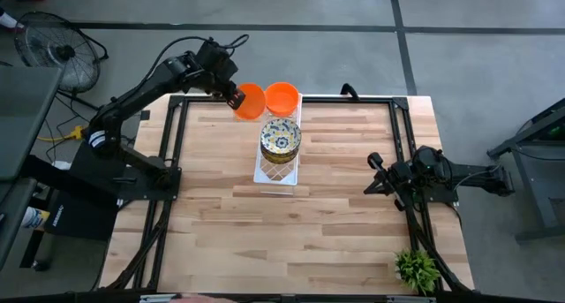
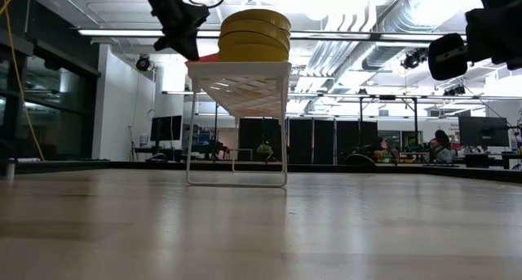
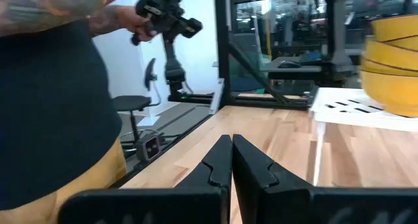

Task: Pick & Place Mini bowls
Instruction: Stack the orange bowl on the stacked orange bowls on the shelf

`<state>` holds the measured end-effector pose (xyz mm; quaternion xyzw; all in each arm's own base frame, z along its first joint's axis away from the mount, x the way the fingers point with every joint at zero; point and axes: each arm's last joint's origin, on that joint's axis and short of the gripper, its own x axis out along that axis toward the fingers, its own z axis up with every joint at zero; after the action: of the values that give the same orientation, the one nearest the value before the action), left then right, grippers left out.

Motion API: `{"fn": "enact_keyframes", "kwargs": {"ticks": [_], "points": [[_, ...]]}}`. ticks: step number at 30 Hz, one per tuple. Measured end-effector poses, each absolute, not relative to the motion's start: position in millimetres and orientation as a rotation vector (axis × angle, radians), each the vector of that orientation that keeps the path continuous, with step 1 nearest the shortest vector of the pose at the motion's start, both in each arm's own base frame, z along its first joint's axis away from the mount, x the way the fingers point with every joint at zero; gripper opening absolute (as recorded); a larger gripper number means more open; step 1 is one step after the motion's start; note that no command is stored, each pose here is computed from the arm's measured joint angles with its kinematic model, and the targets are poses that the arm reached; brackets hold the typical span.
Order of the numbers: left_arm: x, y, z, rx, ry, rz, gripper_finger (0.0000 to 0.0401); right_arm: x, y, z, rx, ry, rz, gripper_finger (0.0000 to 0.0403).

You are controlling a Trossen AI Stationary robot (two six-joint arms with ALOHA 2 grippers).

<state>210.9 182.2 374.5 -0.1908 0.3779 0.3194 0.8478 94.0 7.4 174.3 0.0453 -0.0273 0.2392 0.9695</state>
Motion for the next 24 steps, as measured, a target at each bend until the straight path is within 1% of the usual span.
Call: {"fn": "enact_keyframes", "kwargs": {"ticks": [7, 10, 20, 24], "points": [[211.9, 190.2, 380.2, -0.417, 0.698, 0.713, 0.0000, 94.9, 5.6, 174.3, 0.096, -0.059, 0.412, 0.0000], [212.6, 190.4, 380.8, -0.419, 0.688, 0.717, 0.0000, 95.2, 4.9, 174.2, 0.097, -0.060, 0.390, 0.0000], [214.2, 192.0, 383.3, -0.410, 0.652, 0.726, 0.0000, 95.2, 4.9, 174.3, 0.097, -0.060, 0.387, 0.0000], [221.5, 198.0, 380.1, -0.406, 0.631, 0.715, 0.0000, 95.2, 4.9, 174.3, 0.097, -0.060, 0.388, 0.0000]]}}
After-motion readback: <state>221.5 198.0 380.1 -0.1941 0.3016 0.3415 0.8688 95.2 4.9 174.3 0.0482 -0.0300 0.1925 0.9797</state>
